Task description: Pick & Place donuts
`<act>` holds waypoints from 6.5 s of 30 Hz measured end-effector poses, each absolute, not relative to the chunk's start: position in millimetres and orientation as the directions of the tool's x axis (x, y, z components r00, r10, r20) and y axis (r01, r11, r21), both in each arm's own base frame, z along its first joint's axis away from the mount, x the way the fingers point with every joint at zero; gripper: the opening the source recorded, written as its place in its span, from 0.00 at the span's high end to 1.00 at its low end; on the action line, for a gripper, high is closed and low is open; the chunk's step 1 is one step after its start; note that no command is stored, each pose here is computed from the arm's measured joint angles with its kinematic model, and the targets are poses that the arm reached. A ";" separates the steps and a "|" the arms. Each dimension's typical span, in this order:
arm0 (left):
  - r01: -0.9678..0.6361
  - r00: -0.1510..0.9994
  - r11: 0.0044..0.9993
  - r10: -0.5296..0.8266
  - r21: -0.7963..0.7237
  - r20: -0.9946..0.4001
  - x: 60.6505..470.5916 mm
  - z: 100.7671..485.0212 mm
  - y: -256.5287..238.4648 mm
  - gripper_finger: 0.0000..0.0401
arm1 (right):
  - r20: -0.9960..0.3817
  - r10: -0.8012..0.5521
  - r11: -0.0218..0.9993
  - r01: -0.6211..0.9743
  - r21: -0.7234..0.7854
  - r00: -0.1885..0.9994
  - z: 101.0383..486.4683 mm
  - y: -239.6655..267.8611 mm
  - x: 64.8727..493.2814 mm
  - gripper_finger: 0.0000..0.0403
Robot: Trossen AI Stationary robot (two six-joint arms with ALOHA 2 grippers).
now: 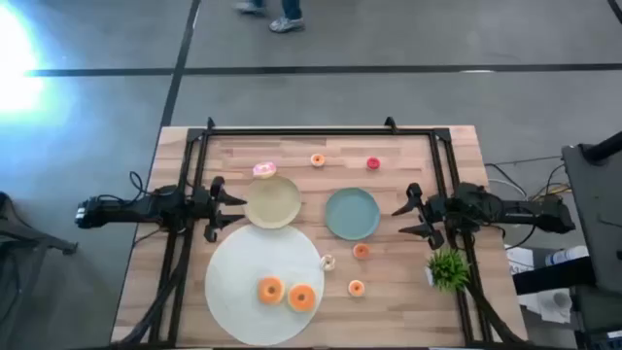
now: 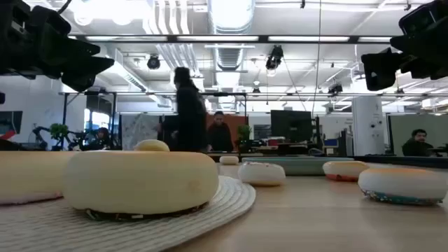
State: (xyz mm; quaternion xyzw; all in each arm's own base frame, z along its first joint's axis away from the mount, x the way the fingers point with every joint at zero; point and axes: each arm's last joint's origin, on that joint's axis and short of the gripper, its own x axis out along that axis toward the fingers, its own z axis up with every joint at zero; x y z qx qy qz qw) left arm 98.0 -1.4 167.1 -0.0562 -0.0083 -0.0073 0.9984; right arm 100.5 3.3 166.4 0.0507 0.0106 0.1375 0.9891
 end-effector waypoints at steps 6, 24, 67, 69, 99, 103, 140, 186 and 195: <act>0.015 1.000 0.994 -0.013 -0.112 0.018 97.9 167.2 -1.4 0.57 | -0.007 0.273 0.957 -0.271 0.103 0.962 166.4 3.3 100.5 0.44; 0.015 1.000 0.994 -0.013 -0.112 0.017 98.0 167.1 -1.4 0.57 | -0.007 0.273 0.957 -0.271 0.103 0.962 166.4 3.3 100.5 0.44; 0.015 1.000 0.994 -0.014 -0.112 0.012 98.3 166.8 -1.4 0.57 | -0.516 -0.418 0.175 0.623 0.762 0.748 182.5 -36.3 144.6 0.44; 0.015 1.000 0.994 -0.014 -0.112 0.011 98.4 166.7 -1.4 0.57 | -0.615 -0.448 0.100 0.720 0.687 0.649 185.1 -46.5 159.9 0.45; 0.015 1.000 0.994 -0.014 -0.112 0.011 98.4 166.6 -1.4 0.57 | -0.926 -0.305 -0.149 0.950 0.276 0.221 146.6 -188.0 206.6 0.54; 0.015 1.000 0.994 -0.014 -0.112 0.011 98.4 166.7 -1.4 0.57 | -0.918 -0.322 -0.141 0.947 0.287 0.230 146.1 -193.5 205.5 0.56; 0.015 1.000 0.994 -0.013 -0.112 0.011 98.4 166.8 -1.4 0.57 | -0.876 -0.099 0.221 0.869 0.443 0.471 190.8 -132.3 226.2 0.97; 0.014 1.000 0.994 -0.013 -0.112 0.007 98.7 166.4 -1.4 0.57 | -0.860 -0.216 0.957 0.276 -0.091 0.463 209.6 -143.0 389.7 0.55; 0.014 1.000 0.994 -0.013 -0.112 0.006 98.7 166.3 -1.4 0.57 | -0.905 -0.196 0.976 0.169 -0.141 0.377 180.7 -156.3 412.4 0.57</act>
